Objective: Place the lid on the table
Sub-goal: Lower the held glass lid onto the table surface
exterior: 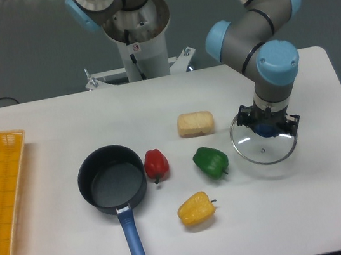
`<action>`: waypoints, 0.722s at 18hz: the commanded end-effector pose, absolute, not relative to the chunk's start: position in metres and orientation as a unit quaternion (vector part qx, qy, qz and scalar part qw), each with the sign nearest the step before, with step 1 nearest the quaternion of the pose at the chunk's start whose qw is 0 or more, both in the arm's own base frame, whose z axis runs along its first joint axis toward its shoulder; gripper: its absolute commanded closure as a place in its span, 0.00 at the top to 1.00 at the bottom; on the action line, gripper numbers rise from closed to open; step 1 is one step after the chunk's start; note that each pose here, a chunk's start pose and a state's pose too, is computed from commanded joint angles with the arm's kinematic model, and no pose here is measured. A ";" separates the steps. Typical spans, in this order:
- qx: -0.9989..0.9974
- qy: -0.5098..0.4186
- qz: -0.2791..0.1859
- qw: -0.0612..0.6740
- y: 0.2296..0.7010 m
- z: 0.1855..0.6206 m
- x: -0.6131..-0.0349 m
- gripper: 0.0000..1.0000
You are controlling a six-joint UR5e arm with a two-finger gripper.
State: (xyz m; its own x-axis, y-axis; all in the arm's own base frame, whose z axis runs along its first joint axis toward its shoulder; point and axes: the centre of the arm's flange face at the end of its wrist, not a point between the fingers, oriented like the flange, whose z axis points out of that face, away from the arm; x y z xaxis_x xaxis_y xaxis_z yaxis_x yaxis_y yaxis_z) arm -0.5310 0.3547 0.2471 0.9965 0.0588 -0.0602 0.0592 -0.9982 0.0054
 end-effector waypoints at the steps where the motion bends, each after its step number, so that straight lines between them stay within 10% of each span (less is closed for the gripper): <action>1: 0.999 0.030 -0.029 0.004 0.355 0.243 -0.532 0.56; 13: 0.999 0.029 -0.030 0.001 0.361 0.215 -0.547 0.56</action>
